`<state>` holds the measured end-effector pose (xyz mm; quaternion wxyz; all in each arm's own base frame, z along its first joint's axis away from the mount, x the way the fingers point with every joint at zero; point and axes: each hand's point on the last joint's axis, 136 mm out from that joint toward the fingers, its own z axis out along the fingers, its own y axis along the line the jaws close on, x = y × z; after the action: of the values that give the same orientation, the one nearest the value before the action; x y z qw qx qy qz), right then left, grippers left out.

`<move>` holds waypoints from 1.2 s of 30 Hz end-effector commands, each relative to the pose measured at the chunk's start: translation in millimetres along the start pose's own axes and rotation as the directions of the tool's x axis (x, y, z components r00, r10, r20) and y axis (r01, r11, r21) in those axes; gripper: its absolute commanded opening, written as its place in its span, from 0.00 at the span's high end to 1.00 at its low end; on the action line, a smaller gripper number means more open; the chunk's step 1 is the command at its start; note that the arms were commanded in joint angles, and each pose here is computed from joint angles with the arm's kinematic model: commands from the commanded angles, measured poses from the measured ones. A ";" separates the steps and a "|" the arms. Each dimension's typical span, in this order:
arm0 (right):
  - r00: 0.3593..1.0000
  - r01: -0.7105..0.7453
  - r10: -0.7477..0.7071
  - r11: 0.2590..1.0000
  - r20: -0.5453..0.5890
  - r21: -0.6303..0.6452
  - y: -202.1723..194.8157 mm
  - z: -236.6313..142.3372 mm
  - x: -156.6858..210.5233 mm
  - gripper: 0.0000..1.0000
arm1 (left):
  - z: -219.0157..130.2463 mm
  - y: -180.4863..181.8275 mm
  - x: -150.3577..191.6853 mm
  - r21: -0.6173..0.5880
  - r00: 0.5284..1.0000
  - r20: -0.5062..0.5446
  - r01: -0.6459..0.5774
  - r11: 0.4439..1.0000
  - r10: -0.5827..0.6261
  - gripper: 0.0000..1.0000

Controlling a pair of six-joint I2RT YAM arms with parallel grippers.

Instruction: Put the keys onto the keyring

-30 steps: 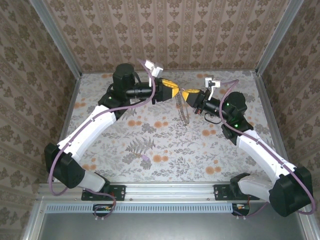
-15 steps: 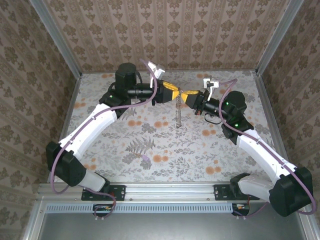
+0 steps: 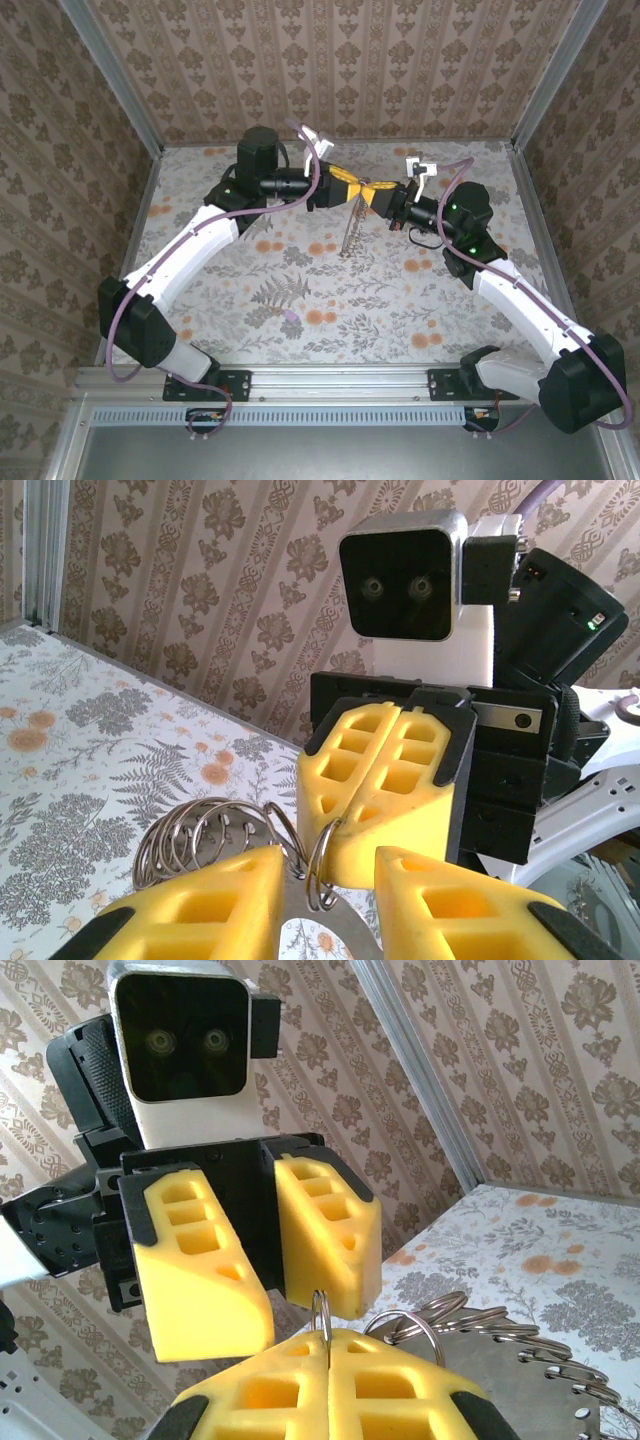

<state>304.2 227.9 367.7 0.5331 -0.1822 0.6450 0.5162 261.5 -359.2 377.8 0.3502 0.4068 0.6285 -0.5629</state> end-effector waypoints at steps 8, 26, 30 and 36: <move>0.997 0.064 -0.062 0.997 0.040 -0.047 20.2 -2.9 -17.7 1.00 | -0.8 -6.0 -6.8 0.038 0.999 0.001 -0.045 0.998 0.045 0.71; 0.998 0.059 -0.057 0.997 0.037 -0.044 19.2 -2.7 -17.0 1.00 | 4.4 -12.2 -3.4 0.088 0.998 -0.013 -0.056 0.995 0.057 0.78; 0.998 0.057 -0.056 0.997 0.033 -0.047 19.6 -2.9 -16.1 1.00 | 4.1 -12.7 -5.1 0.087 0.998 -0.008 -0.063 0.994 0.064 0.77; 0.998 0.058 -0.057 0.997 0.030 -0.044 19.8 -3.9 -15.2 1.00 | 4.1 -12.7 -6.4 0.086 0.997 -0.001 -0.074 0.994 0.074 0.82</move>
<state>304.5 228.0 364.9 0.5284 -0.1801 0.6498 0.5159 256.6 -363.2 369.4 0.3295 0.4234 0.6191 -0.5735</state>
